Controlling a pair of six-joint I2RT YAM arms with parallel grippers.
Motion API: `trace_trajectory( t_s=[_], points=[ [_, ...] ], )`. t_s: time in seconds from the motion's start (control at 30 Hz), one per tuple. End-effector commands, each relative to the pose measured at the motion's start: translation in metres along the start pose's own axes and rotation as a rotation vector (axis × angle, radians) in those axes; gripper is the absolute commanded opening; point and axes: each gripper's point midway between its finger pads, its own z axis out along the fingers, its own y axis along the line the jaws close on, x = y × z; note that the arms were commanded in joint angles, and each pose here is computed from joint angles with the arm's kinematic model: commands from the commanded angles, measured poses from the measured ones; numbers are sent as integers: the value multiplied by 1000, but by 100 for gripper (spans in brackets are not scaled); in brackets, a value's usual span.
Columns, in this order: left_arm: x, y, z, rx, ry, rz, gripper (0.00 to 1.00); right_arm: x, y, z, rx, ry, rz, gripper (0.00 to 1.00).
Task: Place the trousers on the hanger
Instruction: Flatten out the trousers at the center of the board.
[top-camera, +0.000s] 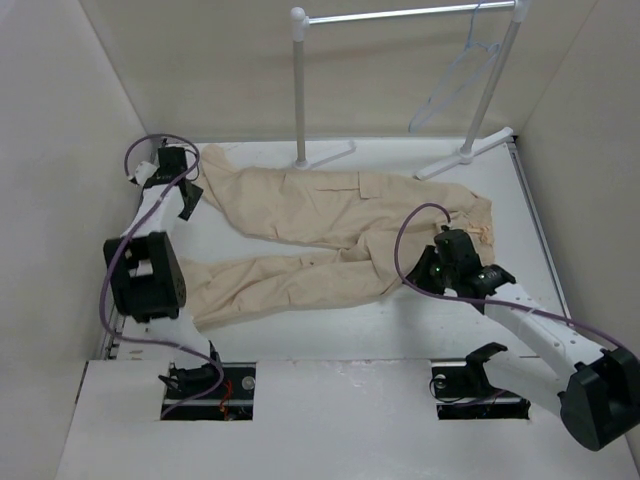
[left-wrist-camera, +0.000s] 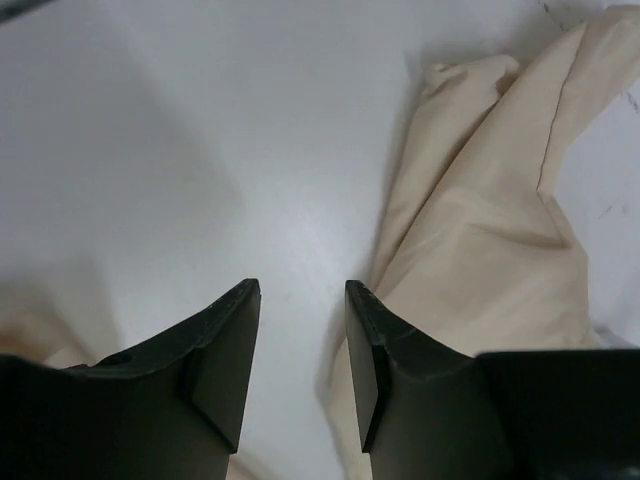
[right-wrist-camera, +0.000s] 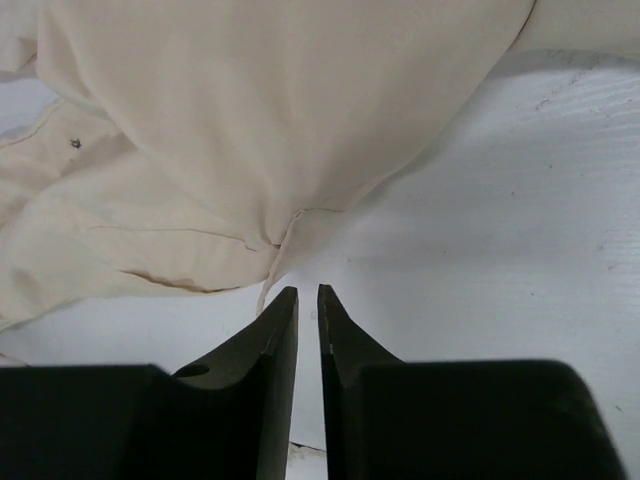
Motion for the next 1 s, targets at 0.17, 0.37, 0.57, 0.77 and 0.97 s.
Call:
trace_trajectory(
  t_s=[0.17, 0.37, 0.57, 0.77, 0.97],
  points=[
    [-22, -94, 87, 94, 9, -20, 36, -27, -9, -5, 42, -65, 47, 38],
    [-5, -95, 139, 35, 58, -19, 32, -43, -24, -8, 98, -100, 84, 44],
    [-36, -99, 109, 58, 2, -82, 1, -61, -39, -4, 142, -141, 156, 54],
    [-112, -105, -7, 159, -193, -99, 0, -64, -38, 2, 135, -157, 169, 54],
    [-112, -74, -46, 119, -245, -58, 2, -59, -37, 4, 114, -143, 158, 54]
  ],
)
